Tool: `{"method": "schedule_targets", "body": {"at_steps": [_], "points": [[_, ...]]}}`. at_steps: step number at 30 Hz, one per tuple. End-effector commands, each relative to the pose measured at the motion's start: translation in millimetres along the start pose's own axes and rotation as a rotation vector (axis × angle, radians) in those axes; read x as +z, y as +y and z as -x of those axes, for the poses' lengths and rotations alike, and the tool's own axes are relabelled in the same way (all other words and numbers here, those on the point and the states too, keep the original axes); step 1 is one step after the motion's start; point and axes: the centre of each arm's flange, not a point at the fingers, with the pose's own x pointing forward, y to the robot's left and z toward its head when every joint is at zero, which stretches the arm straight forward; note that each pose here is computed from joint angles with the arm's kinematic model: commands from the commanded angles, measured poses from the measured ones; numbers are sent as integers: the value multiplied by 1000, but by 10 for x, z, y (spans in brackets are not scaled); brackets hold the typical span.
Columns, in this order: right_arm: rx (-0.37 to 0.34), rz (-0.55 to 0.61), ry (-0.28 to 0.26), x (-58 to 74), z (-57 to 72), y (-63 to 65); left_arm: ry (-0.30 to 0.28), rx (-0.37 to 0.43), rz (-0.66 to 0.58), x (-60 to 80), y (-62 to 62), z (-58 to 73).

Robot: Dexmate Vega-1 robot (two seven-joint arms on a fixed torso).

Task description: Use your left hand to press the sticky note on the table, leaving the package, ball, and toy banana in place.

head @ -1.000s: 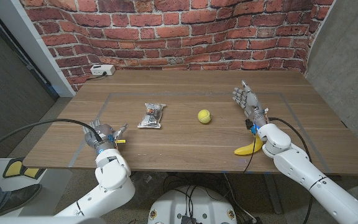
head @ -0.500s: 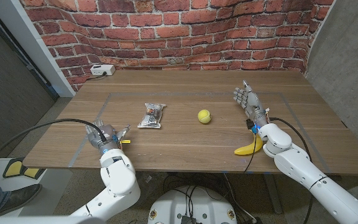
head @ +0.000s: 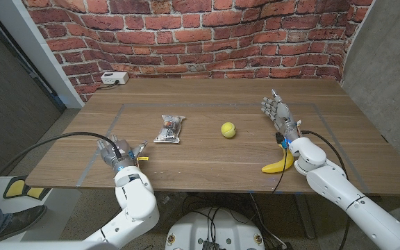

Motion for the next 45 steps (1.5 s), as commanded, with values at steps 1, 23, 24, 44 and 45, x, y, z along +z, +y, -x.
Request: {"method": "schedule_targets", "body": {"at_steps": [1, 23, 24, 44, 45], "points": [[2, 3, 7, -10, -12, 5, 8, -12, -2, -10, -31, 46], [5, -3, -1, 5, -14, 3, -23, -64, 16, 90, -205, 61], [4, -3, -3, 11, -11, 0, -26, -65, 19, 103, -212, 82], [16, -7, -3, 9, -27, -46, -44, -67, 58, 181, -227, 377], [16, -8, -2, 6, -26, -49, -51, -68, 59, 196, -226, 370]]}}
